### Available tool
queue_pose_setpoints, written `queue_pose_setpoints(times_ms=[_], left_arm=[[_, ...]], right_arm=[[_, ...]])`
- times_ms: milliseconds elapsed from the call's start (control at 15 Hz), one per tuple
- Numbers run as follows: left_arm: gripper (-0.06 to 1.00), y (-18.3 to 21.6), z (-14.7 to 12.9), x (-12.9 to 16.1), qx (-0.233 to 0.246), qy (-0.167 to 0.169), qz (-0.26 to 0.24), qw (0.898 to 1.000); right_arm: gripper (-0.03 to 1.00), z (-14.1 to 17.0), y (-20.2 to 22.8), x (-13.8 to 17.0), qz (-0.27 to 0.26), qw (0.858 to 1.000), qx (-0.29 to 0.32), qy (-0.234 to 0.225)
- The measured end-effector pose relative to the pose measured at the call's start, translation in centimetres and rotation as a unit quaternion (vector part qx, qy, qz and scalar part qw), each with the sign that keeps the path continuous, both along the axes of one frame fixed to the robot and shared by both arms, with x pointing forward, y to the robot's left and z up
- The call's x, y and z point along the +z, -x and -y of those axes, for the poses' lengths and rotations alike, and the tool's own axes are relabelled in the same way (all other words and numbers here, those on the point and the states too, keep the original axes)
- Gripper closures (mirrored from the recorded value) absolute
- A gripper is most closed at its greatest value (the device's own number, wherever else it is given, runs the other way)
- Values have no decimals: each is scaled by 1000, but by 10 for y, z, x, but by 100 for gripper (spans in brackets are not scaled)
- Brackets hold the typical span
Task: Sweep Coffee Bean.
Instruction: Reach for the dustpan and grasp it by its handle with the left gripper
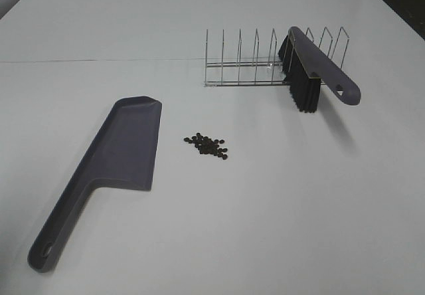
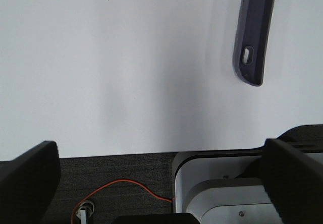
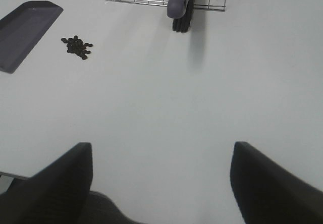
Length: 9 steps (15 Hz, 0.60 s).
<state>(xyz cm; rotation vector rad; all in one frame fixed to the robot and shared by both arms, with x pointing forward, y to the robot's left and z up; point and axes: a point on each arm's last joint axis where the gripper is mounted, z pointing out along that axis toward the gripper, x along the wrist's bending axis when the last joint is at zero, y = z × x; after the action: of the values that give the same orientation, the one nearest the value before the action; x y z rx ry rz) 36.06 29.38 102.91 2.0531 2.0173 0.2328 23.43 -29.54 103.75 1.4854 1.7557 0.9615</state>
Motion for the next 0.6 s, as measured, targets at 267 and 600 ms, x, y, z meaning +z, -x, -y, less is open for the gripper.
queue_pose_setpoints(times_ms=[267, 600], left_arm=[[-5, -39, 10, -7, -21, -4, -2, 1000], [-5, -126, 63, -64, -14, -24, -81, 996]], right_arm=[[34, 0, 0, 0, 0, 1000, 0, 0], [34, 0, 0, 0, 0, 1000, 0, 0]])
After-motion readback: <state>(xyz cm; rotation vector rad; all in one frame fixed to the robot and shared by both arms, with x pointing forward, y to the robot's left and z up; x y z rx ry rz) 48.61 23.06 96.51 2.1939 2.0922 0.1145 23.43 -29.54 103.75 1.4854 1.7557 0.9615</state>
